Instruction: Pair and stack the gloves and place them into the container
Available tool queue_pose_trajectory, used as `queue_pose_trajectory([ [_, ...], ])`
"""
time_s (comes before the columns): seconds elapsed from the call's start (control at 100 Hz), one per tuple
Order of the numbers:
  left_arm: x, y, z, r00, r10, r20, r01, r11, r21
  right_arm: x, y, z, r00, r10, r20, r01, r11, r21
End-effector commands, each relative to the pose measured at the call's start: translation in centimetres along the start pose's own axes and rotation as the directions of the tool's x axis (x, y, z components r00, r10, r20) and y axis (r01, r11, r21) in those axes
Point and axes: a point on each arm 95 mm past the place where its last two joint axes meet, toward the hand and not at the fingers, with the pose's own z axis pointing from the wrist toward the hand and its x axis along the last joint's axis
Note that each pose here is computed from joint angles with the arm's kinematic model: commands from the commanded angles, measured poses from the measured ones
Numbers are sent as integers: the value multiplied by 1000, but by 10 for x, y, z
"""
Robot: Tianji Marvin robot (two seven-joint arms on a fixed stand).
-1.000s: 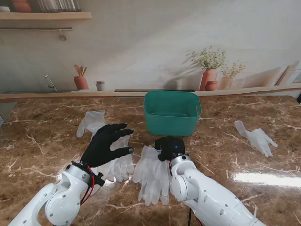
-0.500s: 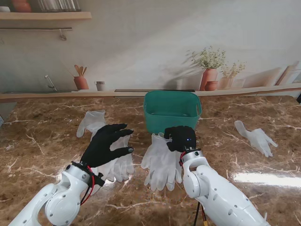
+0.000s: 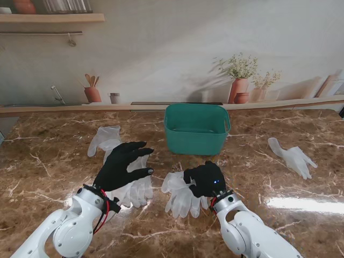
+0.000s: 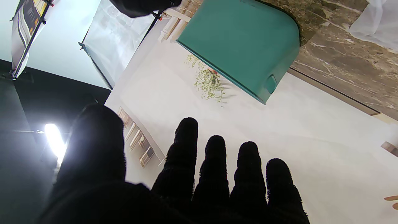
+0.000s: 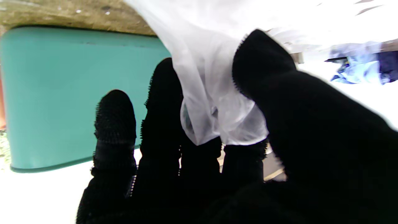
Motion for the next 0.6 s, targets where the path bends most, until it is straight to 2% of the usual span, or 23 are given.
queue_pose_trajectory([
  [0.0, 0, 3, -1, 1000, -7, 1, 7, 1000, -5, 6, -9, -14, 1000, 3, -25, -2, 999, 38],
  [0.18, 1, 4, 0, 1000, -8, -1, 8, 1000, -9, 14, -17, -21, 994, -31, -107, 39, 997, 71],
  [0.35, 0, 4, 0, 1000, -6, 0, 6, 1000, -11, 13, -25, -23, 981, -77, -179, 107, 981, 160],
  [0.5, 0, 3, 0, 1000, -5, 5, 5, 1000, -15, 13, -18, -27, 965, -98, -241, 151, 965, 214],
  [0.59, 0, 3, 0, 1000, -6, 5, 6, 1000, -16, 13, -11, -31, 963, -72, -260, 138, 960, 244],
])
